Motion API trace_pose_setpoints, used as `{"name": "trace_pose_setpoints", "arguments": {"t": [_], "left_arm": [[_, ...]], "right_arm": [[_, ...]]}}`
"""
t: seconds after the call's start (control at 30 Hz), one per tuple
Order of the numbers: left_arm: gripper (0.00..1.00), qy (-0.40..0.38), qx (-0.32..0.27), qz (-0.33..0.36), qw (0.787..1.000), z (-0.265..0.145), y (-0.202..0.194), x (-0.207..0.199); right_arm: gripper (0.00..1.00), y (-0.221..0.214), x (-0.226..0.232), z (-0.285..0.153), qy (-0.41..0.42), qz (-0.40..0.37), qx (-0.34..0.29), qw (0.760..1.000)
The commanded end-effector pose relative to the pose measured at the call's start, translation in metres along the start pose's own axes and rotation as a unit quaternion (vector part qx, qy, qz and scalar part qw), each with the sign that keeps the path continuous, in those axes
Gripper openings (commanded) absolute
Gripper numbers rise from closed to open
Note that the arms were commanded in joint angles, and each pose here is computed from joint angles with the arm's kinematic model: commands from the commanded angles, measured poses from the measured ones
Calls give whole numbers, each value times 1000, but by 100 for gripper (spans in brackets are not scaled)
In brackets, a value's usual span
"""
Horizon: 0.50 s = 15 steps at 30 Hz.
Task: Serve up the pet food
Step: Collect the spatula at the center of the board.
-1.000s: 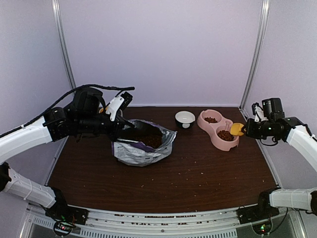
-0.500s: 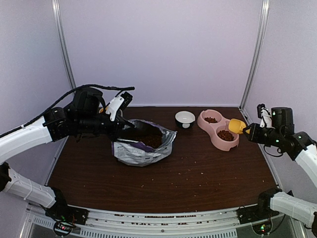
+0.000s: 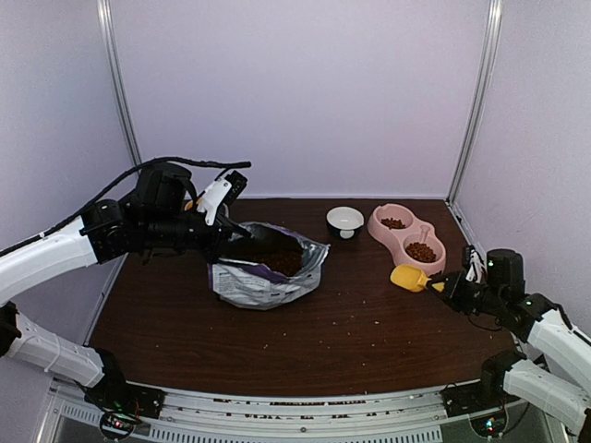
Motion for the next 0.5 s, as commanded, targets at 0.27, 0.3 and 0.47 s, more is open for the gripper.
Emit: {"name": "trace_pose_setpoints", "arguments": {"t": [0.27,0.3,0.47], "left_arm": [[0,8,-60,12,998,-9,35,6],[0,8,-60,12,998,-9,35,6],[0,7,-60,12,998,-10,36,5]], "right_arm": [[4,-2,7,17,95,78,-24,992],[4,-4,4,19,91,80,-23,992],[6,-8,-8,25,83,94,-28,992]]}}
Point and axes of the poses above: each gripper's point midway between its finger pads, its own z axis out along the fingers, its own x axis along the line the jaws close on, y = z × x, the point moved 1 cm from there along -z, back along the fingers, and after that the axes turned 7 degrees about z, right-handed, at the moved point
